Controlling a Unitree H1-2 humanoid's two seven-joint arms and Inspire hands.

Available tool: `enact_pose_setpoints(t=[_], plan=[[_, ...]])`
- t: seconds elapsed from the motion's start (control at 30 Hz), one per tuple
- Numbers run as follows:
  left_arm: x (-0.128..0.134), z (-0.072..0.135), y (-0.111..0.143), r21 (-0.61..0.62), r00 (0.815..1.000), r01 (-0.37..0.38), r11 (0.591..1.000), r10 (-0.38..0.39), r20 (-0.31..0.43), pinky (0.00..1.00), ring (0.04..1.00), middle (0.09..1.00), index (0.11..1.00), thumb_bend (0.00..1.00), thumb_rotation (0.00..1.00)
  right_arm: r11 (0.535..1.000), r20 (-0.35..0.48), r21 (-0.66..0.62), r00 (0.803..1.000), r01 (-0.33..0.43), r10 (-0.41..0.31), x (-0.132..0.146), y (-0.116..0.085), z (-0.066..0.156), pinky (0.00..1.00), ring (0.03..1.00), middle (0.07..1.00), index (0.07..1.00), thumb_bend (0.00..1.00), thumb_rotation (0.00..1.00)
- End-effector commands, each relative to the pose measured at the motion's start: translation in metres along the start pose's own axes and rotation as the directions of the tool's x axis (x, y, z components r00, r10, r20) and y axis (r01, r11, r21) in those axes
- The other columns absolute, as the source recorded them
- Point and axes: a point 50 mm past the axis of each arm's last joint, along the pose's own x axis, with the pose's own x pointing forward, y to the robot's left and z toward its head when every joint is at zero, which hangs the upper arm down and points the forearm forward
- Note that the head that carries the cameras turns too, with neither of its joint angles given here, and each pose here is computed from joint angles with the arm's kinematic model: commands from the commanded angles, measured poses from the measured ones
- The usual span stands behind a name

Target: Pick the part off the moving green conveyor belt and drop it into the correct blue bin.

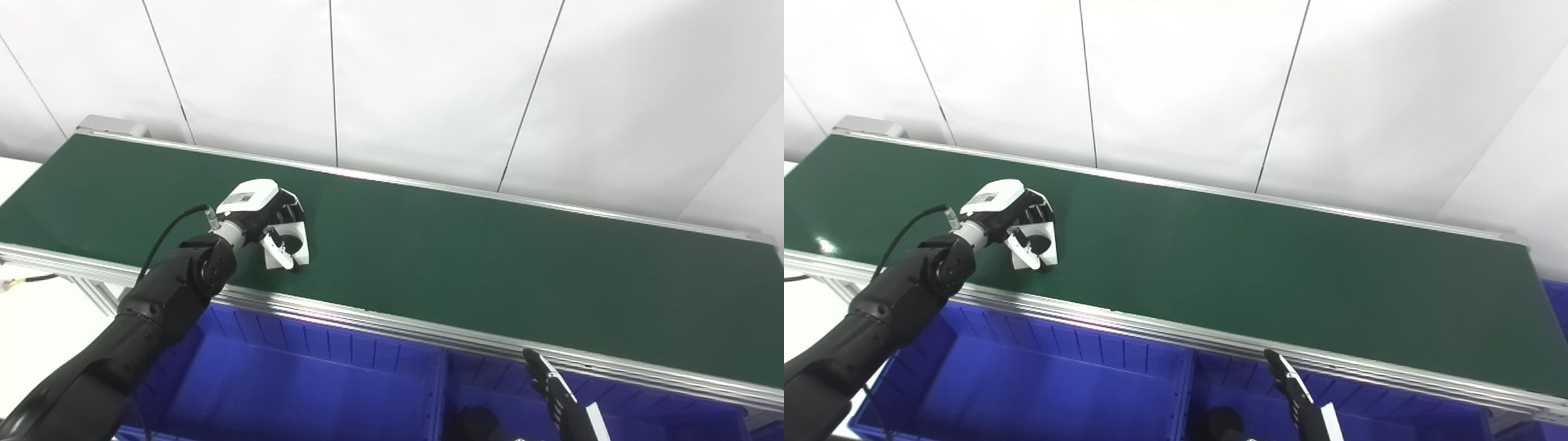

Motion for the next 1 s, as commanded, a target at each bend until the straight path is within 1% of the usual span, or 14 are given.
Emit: enact_pose_setpoints(t=[0.0,0.07,0.13,0.23,0.3,0.37,0.43,0.5,0.57,0.6,0.73,0.8,0.9,0.97], plan=[[0.002,0.015,0.036,-0.047,0.983,-0.162,0.986,0.165,0.074,0.34,0.383,0.475,0.540,0.50,0.00,1.000,0.089,-0.002,0.996,0.012,-0.012,0.003,-0.001,0.013,0.91,0.933,0.928,0.901,0.91,0.39],[-0.007,0.027,0.046,-0.126,0.948,-0.268,0.955,0.285,0.140,0.36,0.391,0.479,0.523,0.50,0.00,1.000,0.090,-0.006,0.996,0.012,-0.011,0.003,0.000,0.014,0.92,0.935,0.930,0.903,0.91,0.40],[-0.016,0.039,0.053,-0.201,0.911,-0.335,0.921,0.371,0.181,0.40,0.407,0.482,0.510,0.50,0.00,1.000,0.090,-0.011,0.996,0.013,-0.012,0.002,0.002,0.016,0.92,0.937,0.932,0.904,0.92,0.41],[-0.031,0.055,0.060,-0.311,0.862,-0.384,0.870,0.458,0.218,0.43,0.433,0.487,0.504,0.50,0.00,1.000,0.094,-0.004,0.995,0.010,-0.010,0.002,0.006,0.018,0.92,0.935,0.931,0.904,0.93,0.42],[-0.042,0.069,0.059,-0.376,0.831,-0.383,0.844,0.493,0.260,0.43,0.437,0.482,0.507,0.50,0.00,1.000,0.089,0.003,0.996,0.002,-0.002,0.002,0.010,0.020,0.93,0.942,0.936,0.909,0.93,0.42],[-0.048,0.075,0.059,-0.415,0.821,-0.369,0.832,0.501,0.274,0.43,0.441,0.482,0.506,0.50,0.00,1.000,0.085,0.005,0.996,-0.003,0.002,0.001,0.013,0.022,0.93,0.947,0.942,0.913,0.93,0.42],[-0.059,0.083,0.052,-0.484,0.801,-0.340,0.806,0.518,0.301,0.41,0.434,0.485,0.506,0.50,0.00,1.000,0.093,0.005,0.996,-0.004,0.003,0.002,0.016,0.024,0.93,0.944,0.942,0.915,0.92,0.41],[-0.071,0.091,0.040,-0.561,0.774,-0.321,0.763,0.553,0.308,0.40,0.430,0.490,0.504,0.50,0.00,1.000,0.094,-0.003,0.996,-0.002,0.003,0.002,0.020,0.027,0.92,0.942,0.942,0.918,0.92,0.42],[-0.083,0.099,0.025,-0.600,0.759,-0.318,0.734,0.576,0.303,0.35,0.411,0.489,0.514,0.50,0.00,1.000,0.094,-0.010,0.996,0.002,-0.001,0.002,0.023,0.030,0.92,0.945,0.942,0.917,0.92,0.42],[-0.088,0.103,0.019,-0.611,0.755,-0.314,0.727,0.581,0.304,0.35,0.410,0.487,0.513,0.50,0.00,1.000,0.095,-0.010,0.995,0.002,-0.002,0.003,0.025,0.031,0.92,0.948,0.945,0.917,0.93,0.42],[-0.106,0.114,-0.001,-0.634,0.758,-0.284,0.719,0.573,0.311,0.31,0.395,0.479,0.516,0.50,0.00,1.000,0.097,-0.006,0.995,-0.002,0.002,0.004,0.030,0.034,0.92,0.946,0.946,0.916,0.93,0.42],[-0.115,0.118,-0.016,-0.642,0.767,-0.255,0.723,0.556,0.321,0.31,0.399,0.489,0.507,0.50,0.00,1.000,0.099,-0.009,0.995,0.003,-0.002,0.005,0.033,0.035,0.90,0.935,0.938,0.910,0.93,0.42],[-0.127,0.117,-0.045,-0.645,0.797,-0.177,0.743,0.493,0.350,0.35,0.427,0.503,0.487,0.50,0.00,1.000,0.099,-0.026,0.995,-0.001,0.004,0.007,0.036,0.037,0.89,0.932,0.935,0.915,0.92,0.44],[-0.132,0.113,-0.058,-0.636,0.806,-0.146,0.758,0.464,0.367,0.35,0.422,0.505,0.493,0.50,0.00,0.999,0.097,-0.032,0.995,0.001,0.002,0.007,0.037,0.038,0.90,0.935,0.932,0.919,0.93,0.45]])
